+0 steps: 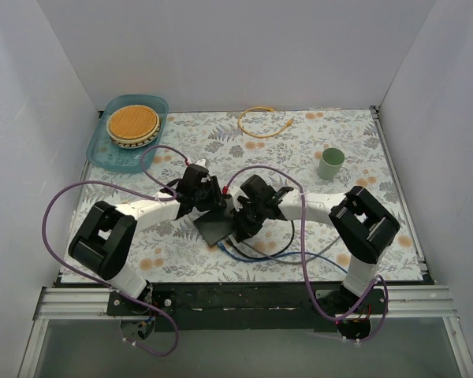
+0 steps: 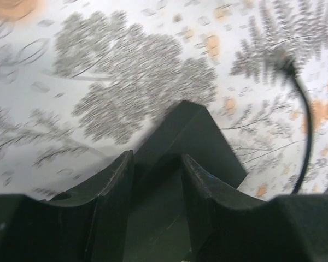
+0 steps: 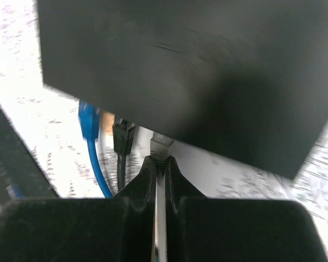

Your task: Insert the plug into the switch port

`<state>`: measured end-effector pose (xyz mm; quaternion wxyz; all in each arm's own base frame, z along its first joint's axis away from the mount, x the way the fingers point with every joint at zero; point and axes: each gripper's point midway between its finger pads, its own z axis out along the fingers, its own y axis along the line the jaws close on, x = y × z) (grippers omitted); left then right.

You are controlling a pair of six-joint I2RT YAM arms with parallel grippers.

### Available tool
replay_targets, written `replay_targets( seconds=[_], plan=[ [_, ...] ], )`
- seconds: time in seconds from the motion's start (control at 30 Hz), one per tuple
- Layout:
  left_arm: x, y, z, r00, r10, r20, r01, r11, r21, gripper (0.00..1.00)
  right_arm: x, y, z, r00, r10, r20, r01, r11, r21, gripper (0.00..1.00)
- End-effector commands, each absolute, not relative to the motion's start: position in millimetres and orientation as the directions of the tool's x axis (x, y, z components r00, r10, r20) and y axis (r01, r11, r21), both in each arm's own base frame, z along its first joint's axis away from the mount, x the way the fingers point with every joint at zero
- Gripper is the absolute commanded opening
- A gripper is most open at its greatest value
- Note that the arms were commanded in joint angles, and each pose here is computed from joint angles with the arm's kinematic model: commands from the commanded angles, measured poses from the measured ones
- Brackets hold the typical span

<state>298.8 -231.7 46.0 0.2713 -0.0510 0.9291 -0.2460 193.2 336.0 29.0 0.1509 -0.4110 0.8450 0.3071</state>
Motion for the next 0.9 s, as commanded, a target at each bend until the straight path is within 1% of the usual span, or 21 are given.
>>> replay_targets(
  seconds=[0.0,0.27,0.43,0.5,0.63,0.67,0.7,0.73,0.8,0.87],
  plan=[
    [176,-332,80,-0.985,0.09,-0.15,0.173,0.614,-0.77,0.3,277,454,218,-0.164,-0.101,-0.981,-0.962,0.237,0.137,0.01],
    [174,-329,76,-0.988,0.06,-0.144,0.149,0.642,-0.753,0.31,299,434,215,-0.201,-0.086,-0.976,-0.91,0.385,0.153,0.01],
    [178,-316,59,-0.992,0.011,-0.128,0.097,0.716,-0.691,0.31,312,419,210,-0.233,-0.077,-0.969,-0.864,0.474,0.17,0.01],
    [180,-314,58,-0.99,-0.006,-0.14,0.092,0.724,-0.683,0.32,312,418,208,-0.234,-0.081,-0.969,-0.863,0.476,0.168,0.01],
    [203,-306,63,-0.974,-0.076,-0.215,0.083,0.758,-0.647,0.36,309,420,199,-0.247,-0.116,-0.962,-0.874,0.456,0.169,0.01],
    [208,-304,65,-0.968,-0.089,-0.234,0.084,0.765,-0.638,0.37,309,420,195,-0.253,-0.126,-0.959,-0.873,0.456,0.171,0.04],
    [216,-303,73,-0.959,-0.104,-0.265,0.092,0.766,-0.636,0.38,307,420,192,-0.257,-0.134,-0.957,-0.875,0.453,0.171,0.11],
    [225,-298,76,-0.951,-0.127,-0.283,0.084,0.772,-0.63,0.43,306,419,189,-0.26,-0.144,-0.955,-0.876,0.451,0.17,0.15],
    [239,-293,87,-0.928,-0.164,-0.335,0.087,0.779,-0.621,0.44,305,415,179,-0.274,-0.172,-0.946,-0.874,0.456,0.17,0.22],
    [254,-289,100,-0.906,-0.195,-0.375,0.092,0.775,-0.626,0.44,304,414,174,-0.279,-0.186,-0.942,-0.872,0.46,0.167,0.23]
  ],
)
